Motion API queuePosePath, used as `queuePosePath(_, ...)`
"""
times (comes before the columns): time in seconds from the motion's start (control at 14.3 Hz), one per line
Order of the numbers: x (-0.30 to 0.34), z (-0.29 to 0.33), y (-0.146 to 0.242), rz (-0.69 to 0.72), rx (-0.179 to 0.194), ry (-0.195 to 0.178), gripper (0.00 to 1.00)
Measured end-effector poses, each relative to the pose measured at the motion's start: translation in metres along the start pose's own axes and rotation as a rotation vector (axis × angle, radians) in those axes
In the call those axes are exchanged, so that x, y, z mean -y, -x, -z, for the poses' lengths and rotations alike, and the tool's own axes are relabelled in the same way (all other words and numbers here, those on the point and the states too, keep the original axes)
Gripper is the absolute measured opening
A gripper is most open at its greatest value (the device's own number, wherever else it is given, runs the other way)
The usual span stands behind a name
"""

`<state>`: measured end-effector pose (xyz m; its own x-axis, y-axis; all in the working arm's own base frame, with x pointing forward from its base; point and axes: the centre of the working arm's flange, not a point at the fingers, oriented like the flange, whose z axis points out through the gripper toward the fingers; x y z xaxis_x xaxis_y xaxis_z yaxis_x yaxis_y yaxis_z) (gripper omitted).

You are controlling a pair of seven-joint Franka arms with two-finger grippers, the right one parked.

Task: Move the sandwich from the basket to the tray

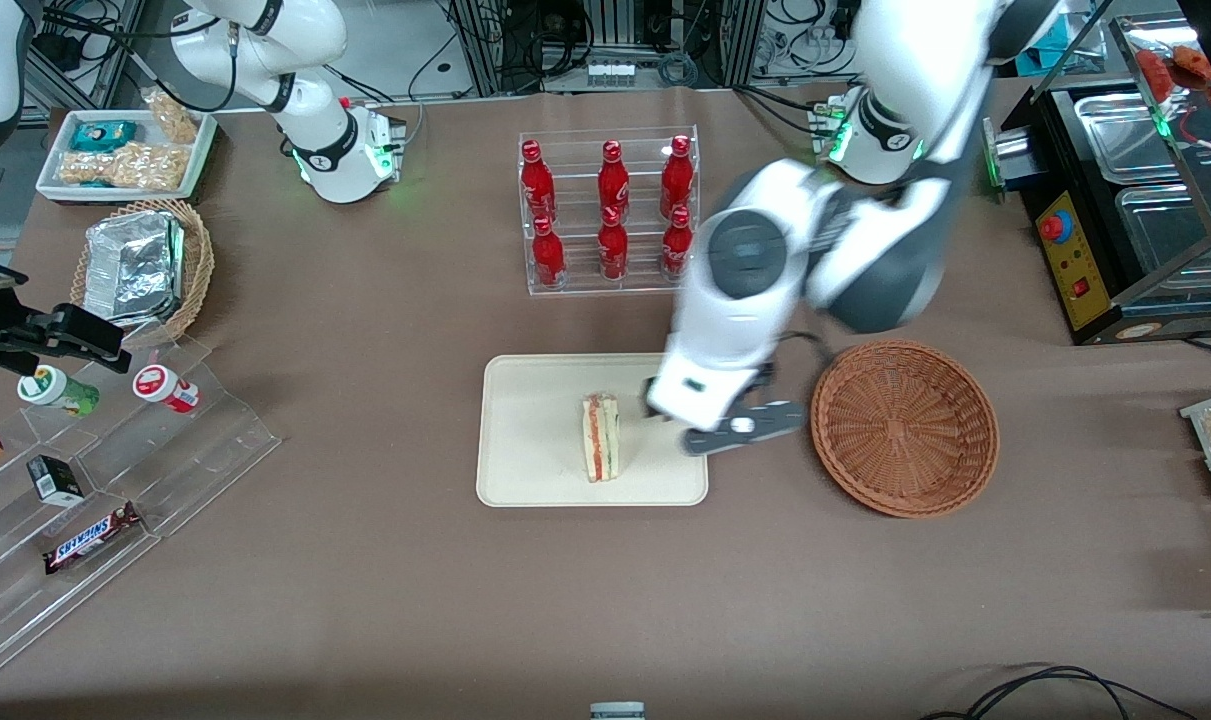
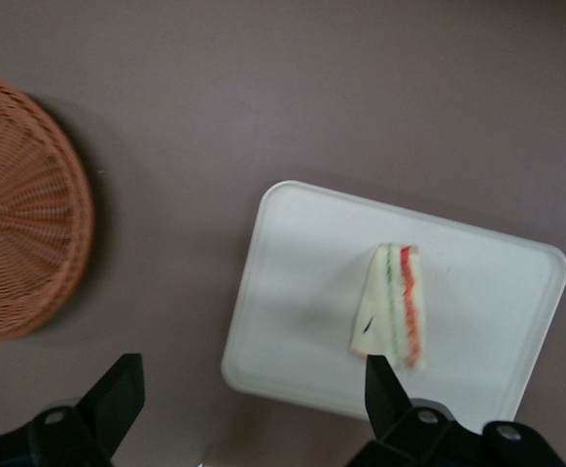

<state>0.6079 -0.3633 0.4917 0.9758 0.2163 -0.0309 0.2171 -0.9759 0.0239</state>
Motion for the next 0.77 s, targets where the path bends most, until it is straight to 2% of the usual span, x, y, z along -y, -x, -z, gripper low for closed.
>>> queuePosePath(0.14, 0.066, 0.033, -0.016, -0.043, 0.056, -0.003, 1.0)
queuePosePath(0.49, 0.246, 0.09, -0.041, -0.201, 0.235, 0.0, 1.0)
queuePosePath(0.63, 0.307, 0.102, -0.047, -0.215, 0.271, 0.016, 1.0)
queuePosePath(0.77, 0.355, 0.114, -0.05, -0.208, 0.276, 0.035, 1.0)
